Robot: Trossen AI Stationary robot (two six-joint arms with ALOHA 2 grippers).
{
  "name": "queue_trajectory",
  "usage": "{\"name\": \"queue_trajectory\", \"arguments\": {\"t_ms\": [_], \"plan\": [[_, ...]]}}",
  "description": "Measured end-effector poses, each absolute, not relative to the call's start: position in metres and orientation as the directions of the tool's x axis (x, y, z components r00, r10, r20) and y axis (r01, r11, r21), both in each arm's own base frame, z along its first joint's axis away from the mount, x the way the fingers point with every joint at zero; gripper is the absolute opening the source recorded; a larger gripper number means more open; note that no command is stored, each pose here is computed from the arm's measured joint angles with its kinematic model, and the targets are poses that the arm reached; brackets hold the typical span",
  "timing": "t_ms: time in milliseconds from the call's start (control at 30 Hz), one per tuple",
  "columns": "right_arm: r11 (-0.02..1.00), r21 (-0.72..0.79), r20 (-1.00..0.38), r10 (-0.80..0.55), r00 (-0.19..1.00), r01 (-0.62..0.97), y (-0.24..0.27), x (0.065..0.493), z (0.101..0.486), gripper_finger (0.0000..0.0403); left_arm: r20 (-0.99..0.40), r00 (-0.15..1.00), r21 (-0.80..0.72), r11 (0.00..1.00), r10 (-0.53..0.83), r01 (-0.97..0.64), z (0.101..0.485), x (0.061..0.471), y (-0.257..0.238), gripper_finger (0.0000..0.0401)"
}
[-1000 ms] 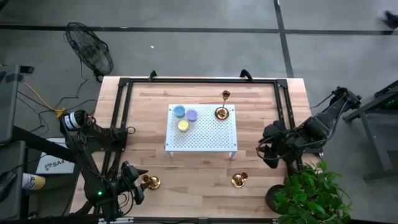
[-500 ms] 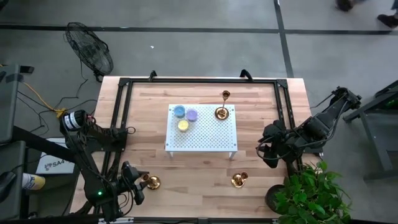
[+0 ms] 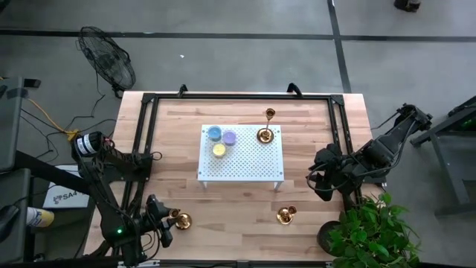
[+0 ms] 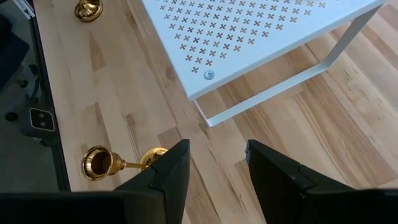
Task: Pick & Place candle stick holders
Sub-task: Put the left gold candle holder on the shelf
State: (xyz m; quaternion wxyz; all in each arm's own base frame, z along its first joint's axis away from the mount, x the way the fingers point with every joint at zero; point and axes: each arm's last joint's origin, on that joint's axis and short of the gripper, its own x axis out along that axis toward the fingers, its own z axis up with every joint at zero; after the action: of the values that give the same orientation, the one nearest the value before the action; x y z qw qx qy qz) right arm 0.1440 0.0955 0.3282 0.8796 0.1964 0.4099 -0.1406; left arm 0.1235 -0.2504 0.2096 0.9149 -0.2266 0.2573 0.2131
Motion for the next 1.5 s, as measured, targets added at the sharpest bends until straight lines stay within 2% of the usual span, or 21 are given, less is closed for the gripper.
{"name": "queue_trajectory", "arguments": {"t_ms": [133, 333, 533, 667, 800, 933, 1133, 1300, 1500], "plan": [[0.883, 0.230, -0.776, -0.086, 0.624, 0.408, 0.096, 0.144, 0.328, 0.0153, -0.529, 0.803, -0.335, 0.803, 0.273, -0.493, 0.211, 0.125, -0.252, 0.0115], [0.883, 0.230, -0.776, -0.086, 0.624, 0.408, 0.096, 0.144, 0.328, 0.0153, -0.499, 0.826, -0.373, 0.795, 0.263, -0.479, 0.224, 0.128, -0.258, 0.0096], [0.883, 0.231, -0.776, -0.086, 0.625, 0.408, 0.096, 0.144, 0.328, 0.0154, -0.464, 0.852, -0.394, 0.804, 0.244, -0.445, 0.248, 0.136, -0.267, 0.0114], [0.892, 0.241, -0.761, -0.070, 0.645, 0.381, 0.097, 0.146, 0.330, 0.0154, -0.443, 0.859, -0.354, 0.830, 0.256, -0.430, 0.269, 0.152, -0.268, 0.0113], [0.915, 0.287, -0.694, -0.005, 0.720, 0.283, 0.104, 0.154, 0.337, 0.0154, -0.456, 0.849, -0.300, 0.851, 0.268, -0.430, 0.296, 0.177, -0.262, 0.0100], [0.941, 0.311, -0.569, 0.073, 0.819, 0.132, 0.114, 0.168, 0.349, 0.0154, -0.469, 0.838, -0.252, 0.867, 0.279, -0.430, 0.324, 0.203, -0.251, 0.0102], [0.970, 0.240, -0.421, 0.133, 0.897, -0.032, 0.134, 0.193, 0.355, 0.0154, -0.472, 0.839, -0.217, 0.887, 0.271, -0.408, 0.358, 0.237, -0.230, 0.0111], [0.982, 0.171, -0.387, 0.137, 0.912, -0.075, 0.149, 0.216, 0.346, 0.0154, -0.423, 0.868, -0.200, 0.908, 0.259, -0.369, 0.378, 0.259, -0.217, 0.0101], [0.989, 0.132, -0.355, 0.117, 0.928, -0.074, 0.160, 0.246, 0.331, 0.0154, -0.383, 0.890, -0.182, 0.924, 0.247, -0.335, 0.386, 0.280, -0.203, 0.0108]]}}
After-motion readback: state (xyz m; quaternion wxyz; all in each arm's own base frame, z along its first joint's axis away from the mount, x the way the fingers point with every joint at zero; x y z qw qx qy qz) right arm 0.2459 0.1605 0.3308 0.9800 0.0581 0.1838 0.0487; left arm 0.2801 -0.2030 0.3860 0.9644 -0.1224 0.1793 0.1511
